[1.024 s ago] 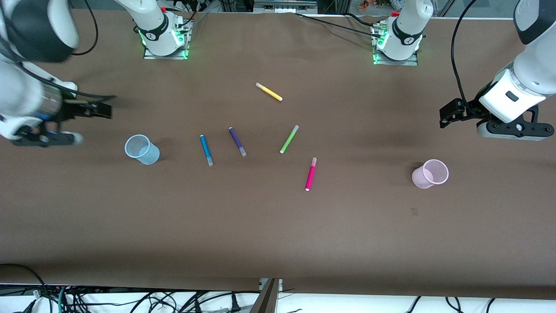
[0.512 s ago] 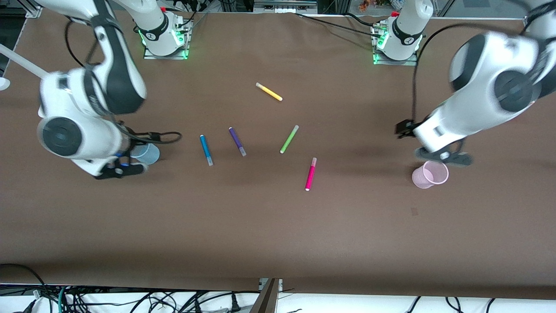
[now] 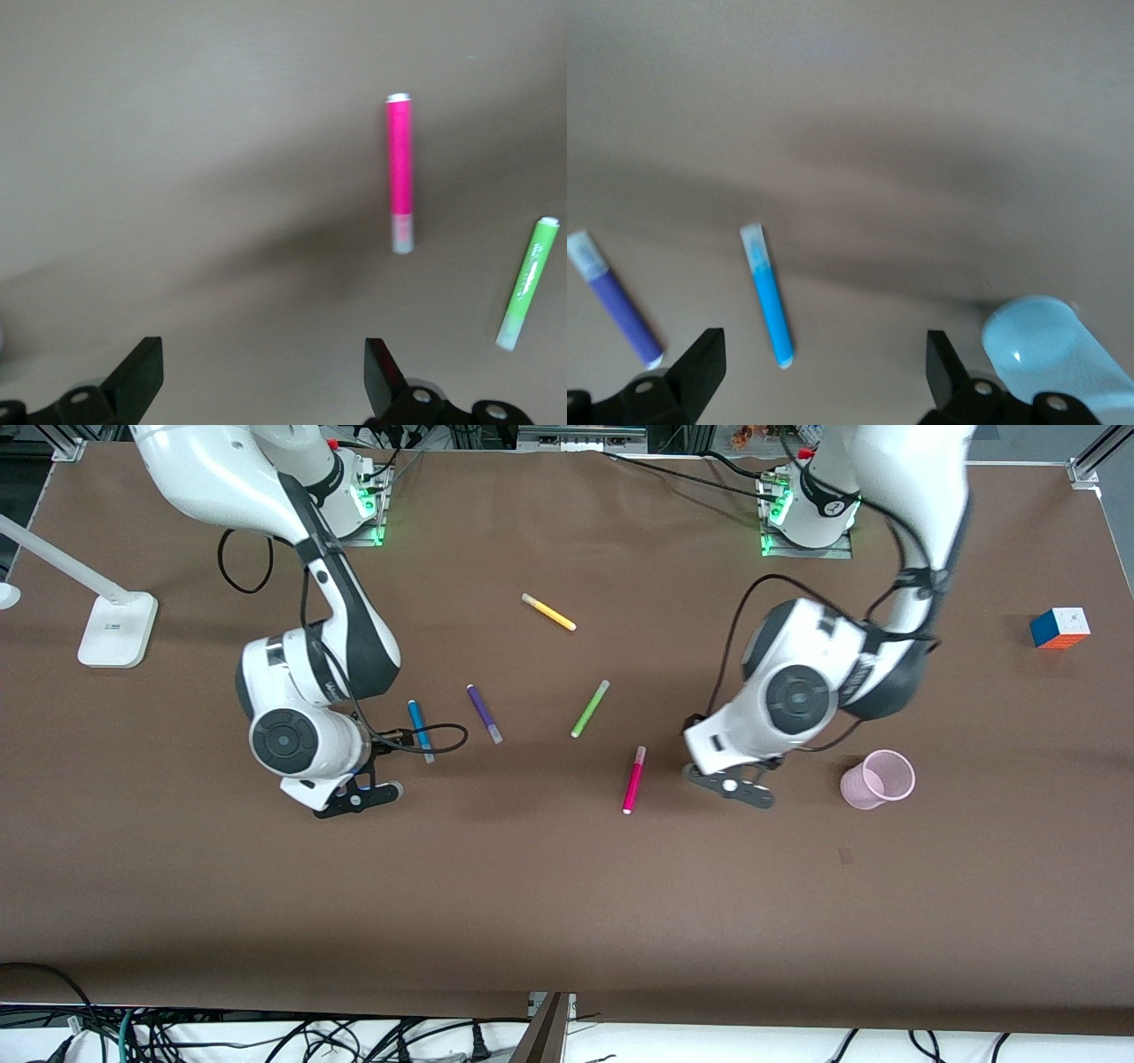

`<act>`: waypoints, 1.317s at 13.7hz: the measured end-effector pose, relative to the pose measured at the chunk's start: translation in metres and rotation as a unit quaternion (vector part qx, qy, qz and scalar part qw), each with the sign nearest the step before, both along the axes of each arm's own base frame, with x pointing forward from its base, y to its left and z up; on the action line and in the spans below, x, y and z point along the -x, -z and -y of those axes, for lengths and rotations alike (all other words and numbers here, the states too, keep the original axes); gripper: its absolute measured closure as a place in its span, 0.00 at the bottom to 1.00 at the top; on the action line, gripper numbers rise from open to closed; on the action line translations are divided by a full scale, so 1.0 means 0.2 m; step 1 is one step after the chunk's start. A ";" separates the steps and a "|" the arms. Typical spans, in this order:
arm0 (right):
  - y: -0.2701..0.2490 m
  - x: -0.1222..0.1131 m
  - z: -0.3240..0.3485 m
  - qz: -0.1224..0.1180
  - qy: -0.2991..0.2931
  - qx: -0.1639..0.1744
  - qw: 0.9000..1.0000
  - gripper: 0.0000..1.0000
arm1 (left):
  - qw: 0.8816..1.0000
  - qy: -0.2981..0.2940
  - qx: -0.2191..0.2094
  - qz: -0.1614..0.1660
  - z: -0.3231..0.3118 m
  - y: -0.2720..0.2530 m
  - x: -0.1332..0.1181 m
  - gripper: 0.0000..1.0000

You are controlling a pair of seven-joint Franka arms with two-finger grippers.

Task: Place pink and blue markers in matching cups
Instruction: 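Reach the blue marker with the right gripper while the left gripper reaches pink, then grasp the blue marker with the right gripper while the left gripper grasps pink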

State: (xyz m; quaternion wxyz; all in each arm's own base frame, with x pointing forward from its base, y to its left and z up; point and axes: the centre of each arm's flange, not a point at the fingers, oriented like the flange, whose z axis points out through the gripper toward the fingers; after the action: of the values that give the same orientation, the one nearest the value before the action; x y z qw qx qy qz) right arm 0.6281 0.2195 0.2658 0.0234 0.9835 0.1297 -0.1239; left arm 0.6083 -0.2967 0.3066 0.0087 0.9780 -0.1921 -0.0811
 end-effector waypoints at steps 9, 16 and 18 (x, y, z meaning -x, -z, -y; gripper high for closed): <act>0.44 0.23 -0.12 0.035 -0.025 -0.023 0.999 0.00 | 1.000 0.027 0.005 0.012 0.38 0.48 0.15 0.00; 0.46 0.25 -0.14 0.033 -0.030 -0.023 0.999 0.48 | 0.999 0.017 -0.017 0.040 0.51 0.70 0.23 0.00; 0.45 0.26 -0.17 0.034 -0.034 -0.024 0.999 0.67 | 0.999 0.018 -0.016 0.045 0.50 0.73 0.23 0.04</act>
State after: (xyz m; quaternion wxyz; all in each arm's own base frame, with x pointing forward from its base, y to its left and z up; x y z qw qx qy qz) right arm 0.5768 0.2531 0.1761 0.0087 0.9824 0.1653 -0.0866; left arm 0.5631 -0.3968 0.1601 -0.0167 0.9769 -0.2090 -0.0403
